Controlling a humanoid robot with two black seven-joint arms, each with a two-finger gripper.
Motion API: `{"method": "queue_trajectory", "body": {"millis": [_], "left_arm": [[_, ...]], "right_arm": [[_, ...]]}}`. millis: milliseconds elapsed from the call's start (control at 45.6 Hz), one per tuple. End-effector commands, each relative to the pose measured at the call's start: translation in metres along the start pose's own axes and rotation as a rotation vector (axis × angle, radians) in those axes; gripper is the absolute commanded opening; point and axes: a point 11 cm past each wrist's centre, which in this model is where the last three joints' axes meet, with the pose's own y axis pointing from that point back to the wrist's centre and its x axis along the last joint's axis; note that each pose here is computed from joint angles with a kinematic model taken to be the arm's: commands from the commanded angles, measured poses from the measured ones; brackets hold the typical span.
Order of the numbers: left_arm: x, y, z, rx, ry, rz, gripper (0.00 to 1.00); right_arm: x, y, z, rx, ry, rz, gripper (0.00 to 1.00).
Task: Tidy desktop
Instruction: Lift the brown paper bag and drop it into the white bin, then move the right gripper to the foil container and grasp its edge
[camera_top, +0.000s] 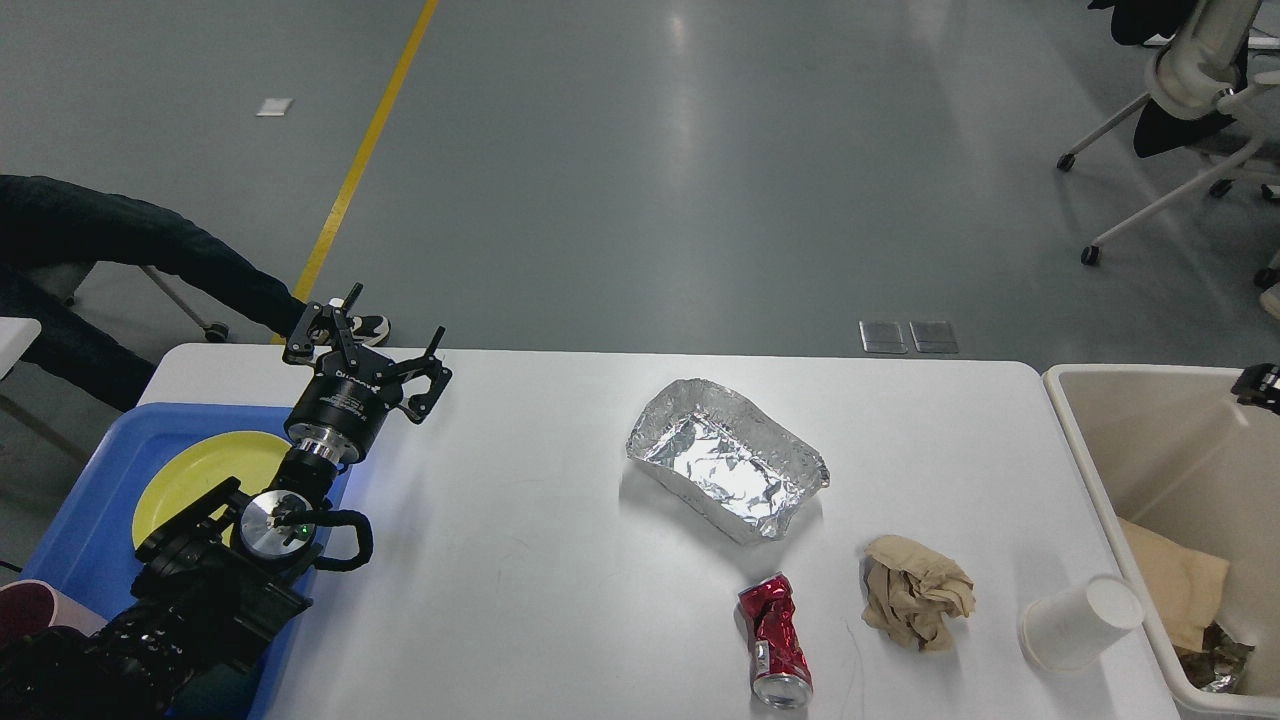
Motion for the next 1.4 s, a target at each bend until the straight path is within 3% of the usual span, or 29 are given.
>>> {"method": "queue_trajectory", "body": {"millis": [0, 219, 395, 592, 680, 1009, 1382], "left_arm": [[0.0, 0.0, -0.001, 0.001, 0.001, 0.0, 0.96], [0.0, 0.0, -0.001, 0.001, 0.001, 0.0, 0.96], [0.0, 0.0, -0.001, 0.001, 0.001, 0.0, 0.96], [0.001, 0.0, 0.001, -0.001, -0.002, 0.001, 0.96], [0.0, 0.0, -0.001, 0.001, 0.001, 0.0, 0.96], [0.0, 0.0, -0.001, 0.001, 0.001, 0.0, 0.96], [0.0, 0.0, -0.001, 0.001, 0.001, 0.0, 0.96]], "right_arm": [[0.004, 0.002, -0.047, 0.068, 0.039, -0.05, 1.0], [0.027, 0.03, -0.153, 0.161, 0.228, -0.139, 1.0], [0.036, 0.096, -0.248, 0.245, 0.398, -0.312, 1.0], [0.028, 0.176, -0.31, 0.383, 0.523, -0.43, 1.0], [0.017, 0.193, -0.321, 0.417, 0.56, -0.463, 1.0], [-0.112, 0.09, -0.303, 0.45, 0.431, -0.7, 1.0], [-0.197, 0.028, -0.291, 0.47, 0.358, -0.54, 1.0]]}}
